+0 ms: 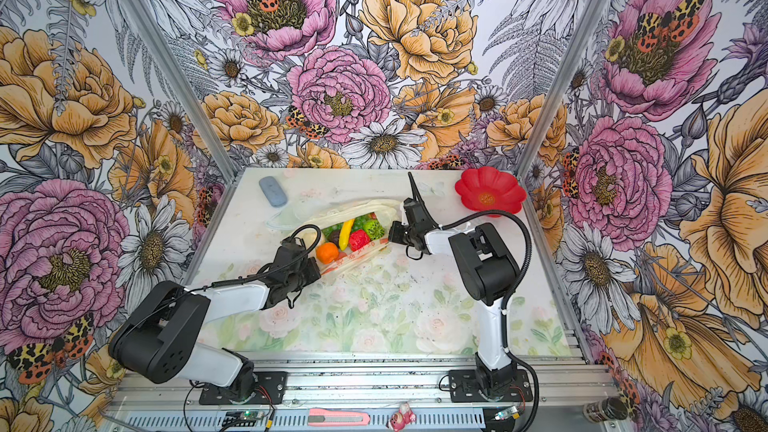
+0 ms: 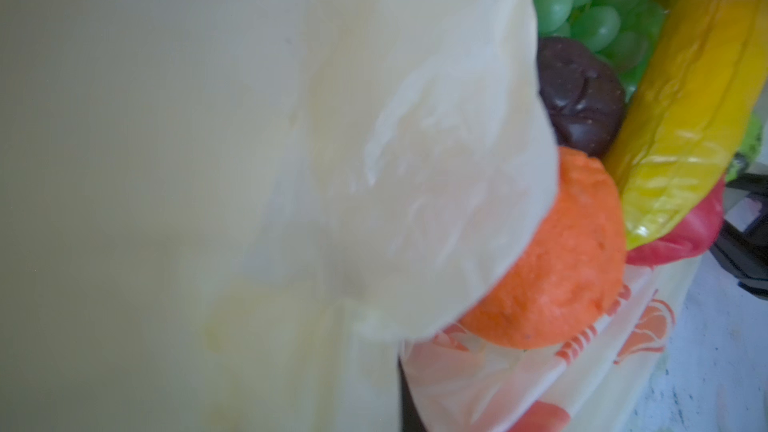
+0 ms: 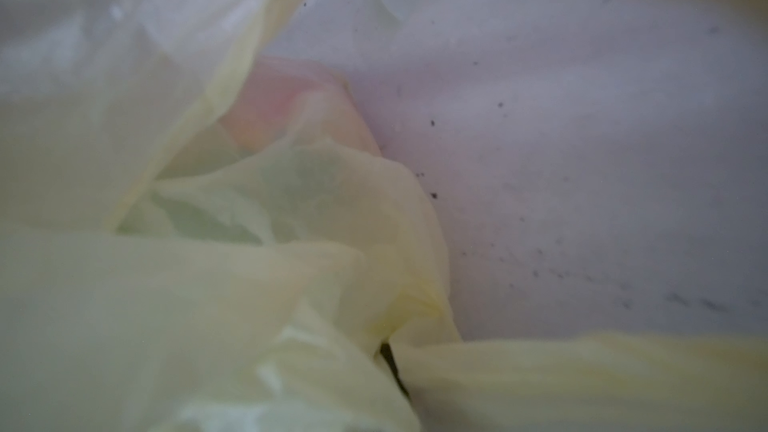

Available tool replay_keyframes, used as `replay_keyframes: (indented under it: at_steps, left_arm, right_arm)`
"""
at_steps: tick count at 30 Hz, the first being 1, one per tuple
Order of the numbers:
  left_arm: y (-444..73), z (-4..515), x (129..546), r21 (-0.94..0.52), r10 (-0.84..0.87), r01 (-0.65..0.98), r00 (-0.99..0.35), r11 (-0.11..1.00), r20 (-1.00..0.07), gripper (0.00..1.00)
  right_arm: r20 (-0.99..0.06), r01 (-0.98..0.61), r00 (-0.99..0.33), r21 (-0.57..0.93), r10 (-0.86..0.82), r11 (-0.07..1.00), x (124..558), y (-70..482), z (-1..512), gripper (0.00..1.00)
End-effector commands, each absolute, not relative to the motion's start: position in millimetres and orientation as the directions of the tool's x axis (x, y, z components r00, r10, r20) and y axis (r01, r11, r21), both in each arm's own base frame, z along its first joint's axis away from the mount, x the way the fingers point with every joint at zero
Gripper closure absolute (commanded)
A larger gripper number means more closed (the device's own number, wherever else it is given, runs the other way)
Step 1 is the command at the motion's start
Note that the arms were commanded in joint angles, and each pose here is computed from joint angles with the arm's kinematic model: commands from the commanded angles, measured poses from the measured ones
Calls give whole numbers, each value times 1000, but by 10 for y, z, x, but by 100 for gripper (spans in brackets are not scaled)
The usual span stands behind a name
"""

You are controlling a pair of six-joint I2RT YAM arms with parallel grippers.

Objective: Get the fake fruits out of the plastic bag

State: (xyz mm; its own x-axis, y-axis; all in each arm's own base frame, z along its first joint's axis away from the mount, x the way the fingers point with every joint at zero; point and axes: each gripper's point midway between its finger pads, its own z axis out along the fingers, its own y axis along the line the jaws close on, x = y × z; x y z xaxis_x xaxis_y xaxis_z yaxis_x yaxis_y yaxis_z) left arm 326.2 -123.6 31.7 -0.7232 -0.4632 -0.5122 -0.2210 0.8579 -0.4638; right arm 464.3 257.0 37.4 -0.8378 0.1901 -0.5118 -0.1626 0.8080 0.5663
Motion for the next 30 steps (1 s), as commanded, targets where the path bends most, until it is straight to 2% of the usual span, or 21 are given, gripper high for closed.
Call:
replay_keyframes:
  at_steps: [1,5,11,15,21,23,26,30]
  left_arm:
    - [-1021,391,3327,-458,-479,-236,-692,857,-541,100]
    - [-972,484,3328,-436,-457,-221,-685,872,-567,100]
    - [-1100,450,3261,-427,-411,-173,-717,888,-563,100]
    - [-1226,434,3235,-410,-358,-122,-740,904,-570,100]
    - [-1286,443,3245,-395,-310,-72,-752,916,-582,100]
    - [-1323,450,3252,-382,-277,-44,-765,923,-582,100]
    - [-1340,488,3271,-365,-244,-13,-766,931,-595,100]
    - [-1369,518,3284,-351,-206,27,-767,936,-608,100]
  right_arm:
    - [-554,-233,-816,577,165,783,4816,2859,529,94]
    - [-567,-240,-805,581,175,778,4863,2925,646,92]
    - [-575,-223,-795,571,191,790,4822,2736,745,75]
    - [-588,-237,-791,551,169,800,4745,2642,854,51]
    - [-608,-340,-785,581,116,740,4525,2709,1181,24]
    - [-613,-343,-780,585,124,735,4460,2649,1269,18]
    - [-611,-295,-772,586,173,755,4406,2351,1378,15]
    - [-617,-164,-726,582,302,796,4386,1648,1544,15]
